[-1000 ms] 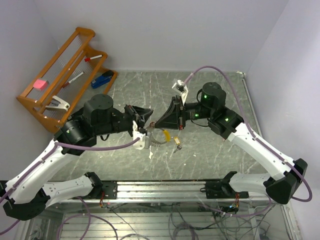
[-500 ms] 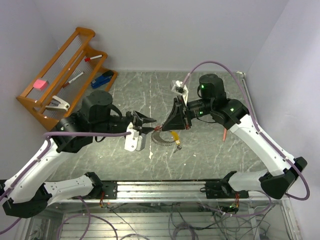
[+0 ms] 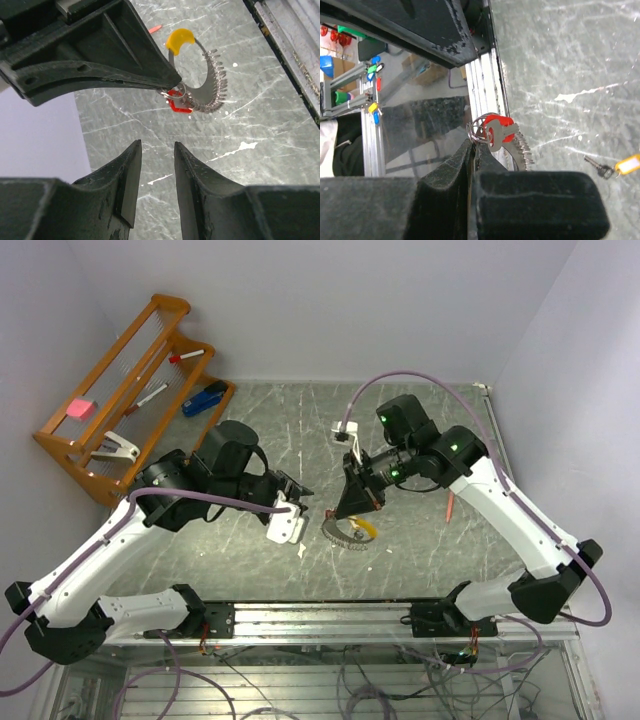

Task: Put the keys on the keyring

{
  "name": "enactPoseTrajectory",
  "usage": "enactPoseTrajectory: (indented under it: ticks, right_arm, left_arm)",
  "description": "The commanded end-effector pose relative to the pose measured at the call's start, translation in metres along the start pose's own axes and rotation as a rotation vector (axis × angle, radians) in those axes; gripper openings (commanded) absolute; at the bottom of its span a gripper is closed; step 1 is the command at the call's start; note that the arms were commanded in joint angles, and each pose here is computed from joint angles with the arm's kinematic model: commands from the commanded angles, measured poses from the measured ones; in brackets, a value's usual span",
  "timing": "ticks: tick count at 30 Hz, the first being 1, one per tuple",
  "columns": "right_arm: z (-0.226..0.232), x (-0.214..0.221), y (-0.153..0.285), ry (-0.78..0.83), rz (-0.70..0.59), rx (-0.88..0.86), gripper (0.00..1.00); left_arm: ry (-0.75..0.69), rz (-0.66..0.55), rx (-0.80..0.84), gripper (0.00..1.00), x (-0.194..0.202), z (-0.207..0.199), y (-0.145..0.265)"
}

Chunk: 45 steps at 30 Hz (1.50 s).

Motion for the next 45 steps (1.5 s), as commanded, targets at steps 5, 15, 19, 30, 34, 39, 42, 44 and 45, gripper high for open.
enactPoseTrajectory:
  ticks: [5,15,19,30,34,39,42,44,45]
  right_arm:
    - [-0.004,0.024,-0.016,-0.247,0.161,0.106,0.0]
    - [-0.025,0.05,-0.038,-0.521,0.36,0.147,0.0]
    - [-0.03,0.053,-0.048,-0.575,0.394,0.088,0.0]
    - [-0.028,0.035,-0.055,-0.609,0.44,0.177,0.0]
    - [-0.032,0.033,-0.059,-0.603,0.433,0.167,0.0]
    - [-0.032,0.018,-0.06,-0.519,0.328,0.171,0.0]
    - [-0.029,0.009,-0.059,-0.475,0.269,0.163,0.0]
    - [-0.03,0.004,-0.057,-0.447,0.241,0.179,0.0]
    - [-0.03,0.003,-0.057,-0.435,0.227,0.194,0.0]
  left_arm:
    - [-0.109,0.021,0.004,0.43,0.015,-0.003,-0.012]
    - [-0.1,0.001,0.028,0.43,0.02,-0.014,-0.02]
    - [-0.099,-0.007,0.031,0.43,0.02,-0.018,-0.02]
    - [-0.127,-0.043,0.047,0.43,0.024,-0.028,-0.029]
    - [-0.137,-0.061,0.023,0.43,0.026,-0.027,-0.035]
    - [-0.146,-0.08,0.002,0.43,0.025,-0.026,-0.036]
    - [-0.149,-0.075,-0.008,0.43,0.025,-0.024,-0.036]
    - [-0.152,-0.084,-0.011,0.43,0.022,-0.021,-0.034]
    - [-0.151,-0.088,-0.014,0.43,0.02,-0.019,-0.032]
Point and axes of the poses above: each gripper's point midway between its finger pads, its own y axis back along the fingers, its own z axis along the line the jaws close on, x = y × z, the point moved 9 cm from there along y, back along the fingers, and after that the axes turned 11 degrees about -y, right-handed, at the moved point
